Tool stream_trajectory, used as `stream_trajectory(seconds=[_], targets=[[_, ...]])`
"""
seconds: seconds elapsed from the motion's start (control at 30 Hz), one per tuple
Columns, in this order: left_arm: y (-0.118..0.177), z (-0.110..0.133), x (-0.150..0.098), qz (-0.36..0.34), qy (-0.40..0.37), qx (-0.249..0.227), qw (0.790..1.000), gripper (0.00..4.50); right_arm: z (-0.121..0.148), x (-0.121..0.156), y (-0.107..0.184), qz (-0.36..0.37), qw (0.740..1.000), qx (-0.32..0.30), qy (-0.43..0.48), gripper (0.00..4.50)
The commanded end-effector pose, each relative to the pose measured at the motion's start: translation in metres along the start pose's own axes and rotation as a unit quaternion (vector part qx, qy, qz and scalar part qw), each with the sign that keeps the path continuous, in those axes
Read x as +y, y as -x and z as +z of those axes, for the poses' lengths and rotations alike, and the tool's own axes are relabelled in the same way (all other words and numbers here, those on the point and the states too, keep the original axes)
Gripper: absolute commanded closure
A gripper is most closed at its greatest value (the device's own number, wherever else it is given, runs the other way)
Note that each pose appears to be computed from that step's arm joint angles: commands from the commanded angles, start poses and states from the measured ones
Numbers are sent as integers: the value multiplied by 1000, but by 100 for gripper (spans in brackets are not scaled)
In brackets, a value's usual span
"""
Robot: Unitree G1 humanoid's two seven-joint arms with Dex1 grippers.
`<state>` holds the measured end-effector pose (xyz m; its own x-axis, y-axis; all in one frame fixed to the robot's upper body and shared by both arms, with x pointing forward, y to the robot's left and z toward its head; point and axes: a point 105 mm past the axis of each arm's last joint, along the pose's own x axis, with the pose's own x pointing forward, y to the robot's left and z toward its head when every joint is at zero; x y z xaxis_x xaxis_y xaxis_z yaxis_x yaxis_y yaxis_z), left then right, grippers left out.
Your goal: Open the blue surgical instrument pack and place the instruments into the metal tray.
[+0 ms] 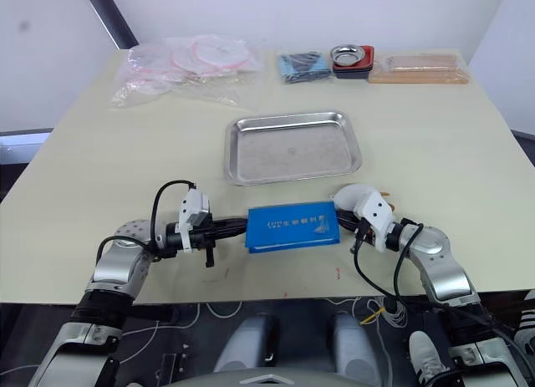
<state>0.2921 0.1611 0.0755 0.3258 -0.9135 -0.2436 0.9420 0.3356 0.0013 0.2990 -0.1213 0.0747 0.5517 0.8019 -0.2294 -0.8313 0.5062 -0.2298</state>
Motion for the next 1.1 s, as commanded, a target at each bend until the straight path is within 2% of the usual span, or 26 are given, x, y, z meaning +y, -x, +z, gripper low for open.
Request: stream_trajectory(seconds=[0.03,0.27,0.4,0.5,0.57,0.6,0.63,0.67,0.7,0.73,0.77,0.8,0.83,0.87,0.9,0.97,1.0,1.1], targets=[[13,2,1,5,5,-9,1000,450,11,-10,12,-24,999,-30,18,444],[34,22,4,6,-16,-13,1000,450,12,-11,41,-29,998,-45,14,444],[46,45,-6,-24,-56,-16,998,450,21,5,61,35,996,-74,19,444],[44,59,-12,-36,-100,-9,994,450,15,17,66,105,991,-53,60,378],[43,68,-18,-47,-121,-14,991,450,12,14,66,114,989,-55,82,299],[42,70,-21,-52,-125,-17,991,410,13,13,65,114,988,-59,90,252],[42,72,-24,-58,-126,-18,990,389,14,12,64,118,985,-67,107,203],[43,73,-27,-63,-130,-15,989,378,17,12,62,120,981,-78,129,190],[43,73,-30,-69,-137,-7,988,309,20,12,59,120,978,-91,145,117],[43,73,-33,-79,-139,-1,987,295,22,11,57,120,975,-101,155,96],[44,73,-35,-83,-141,3,987,261,25,10,54,114,973,-111,169,64],[44,75,-37,-85,-139,-1,987,212,26,10,48,114,969,-118,185,13],[44,77,-39,-86,-139,-3,986,160,27,10,43,116,964,-122,205,0],[44,79,-40,-87,-139,-6,986,135,27,12,38,124,960,-124,219,0],[45,80,-41,-88,-138,-8,986,82,27,13,35,130,957,-125,227,0],[46,81,-45,-95,-134,-9,986,28,26,18,30,153,949,-126,246,0],[46,81,-47,-99,-131,-8,986,12,26,20,27,163,944,-126,257,0],[49,81,-55,-114,-128,-3,985,12,23,21,14,179,931,-117,297,0]])
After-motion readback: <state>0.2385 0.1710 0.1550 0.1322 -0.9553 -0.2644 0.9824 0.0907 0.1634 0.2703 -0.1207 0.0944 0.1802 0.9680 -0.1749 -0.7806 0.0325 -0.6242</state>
